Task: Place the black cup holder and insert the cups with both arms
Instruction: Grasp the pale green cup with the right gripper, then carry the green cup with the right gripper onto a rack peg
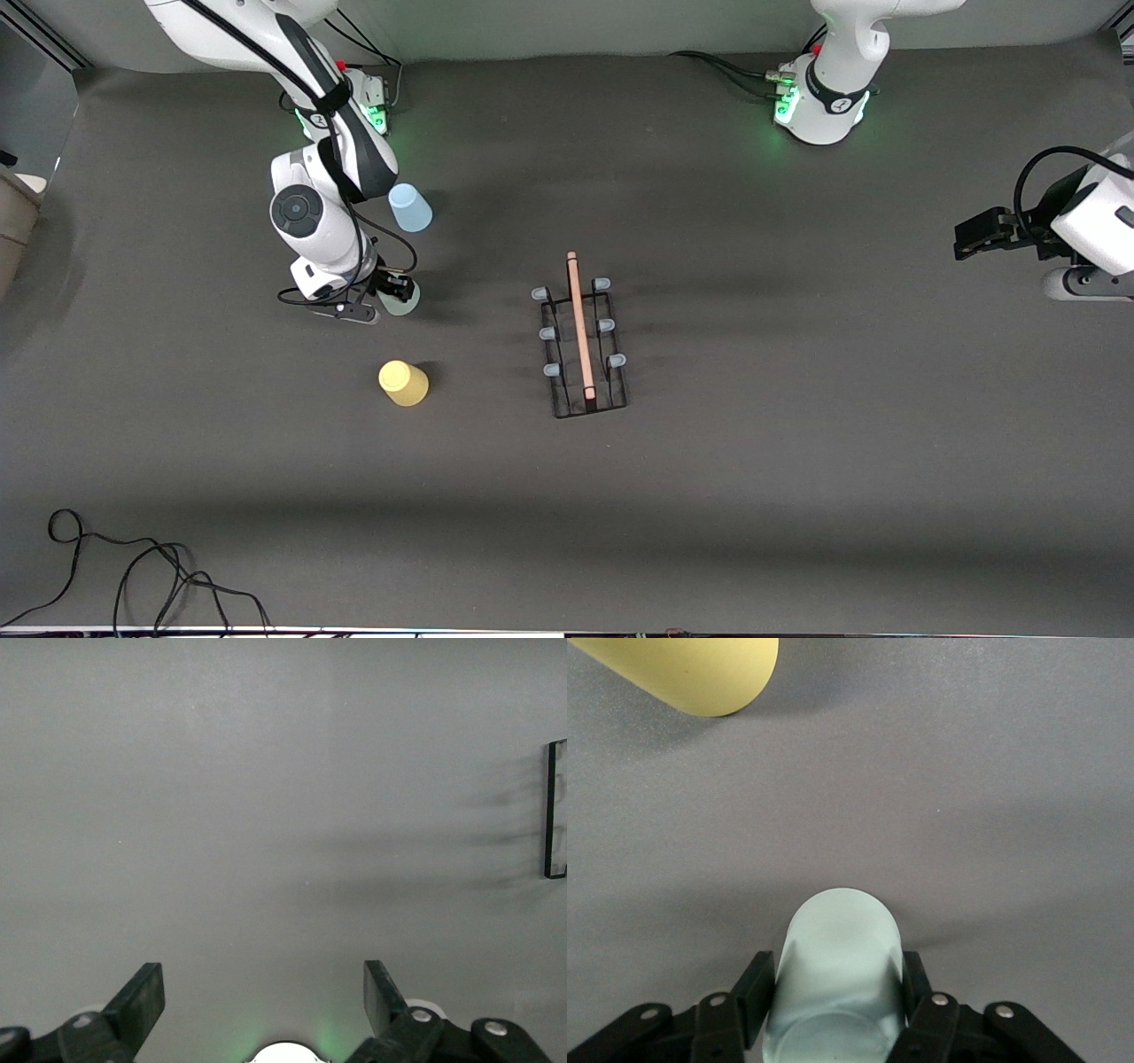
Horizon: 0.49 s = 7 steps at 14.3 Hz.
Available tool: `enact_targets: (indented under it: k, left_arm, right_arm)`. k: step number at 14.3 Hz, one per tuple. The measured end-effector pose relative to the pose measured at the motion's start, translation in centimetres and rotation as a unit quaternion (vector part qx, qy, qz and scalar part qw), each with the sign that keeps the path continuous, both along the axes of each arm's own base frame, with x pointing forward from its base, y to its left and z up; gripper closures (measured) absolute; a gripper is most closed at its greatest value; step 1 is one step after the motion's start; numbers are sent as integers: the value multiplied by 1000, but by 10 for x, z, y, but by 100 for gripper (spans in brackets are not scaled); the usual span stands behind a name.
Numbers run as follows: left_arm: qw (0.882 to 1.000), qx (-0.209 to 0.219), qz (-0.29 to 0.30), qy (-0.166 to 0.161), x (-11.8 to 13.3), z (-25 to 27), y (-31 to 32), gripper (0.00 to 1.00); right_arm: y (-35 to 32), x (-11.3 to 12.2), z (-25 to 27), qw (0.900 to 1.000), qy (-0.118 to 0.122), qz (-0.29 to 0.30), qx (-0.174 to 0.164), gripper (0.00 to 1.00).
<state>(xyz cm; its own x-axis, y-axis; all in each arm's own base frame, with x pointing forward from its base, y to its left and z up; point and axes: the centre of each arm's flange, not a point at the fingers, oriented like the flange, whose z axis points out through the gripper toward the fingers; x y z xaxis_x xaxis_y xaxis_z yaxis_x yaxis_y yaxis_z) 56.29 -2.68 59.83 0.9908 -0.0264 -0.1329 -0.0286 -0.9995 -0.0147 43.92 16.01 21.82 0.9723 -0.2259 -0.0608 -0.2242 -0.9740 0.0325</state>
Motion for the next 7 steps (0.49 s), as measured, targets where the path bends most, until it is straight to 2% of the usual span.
enact_targets:
  k: [4,7]
  left_arm:
    - [1000,0,0,2,1,-2,0,0]
    - [1000,0,0,3,2,-4,0,0]
  right_arm:
    - [3,8,18,1000,-7,-11,11,37]
    - [13,27,77,999,21,-24,25,37]
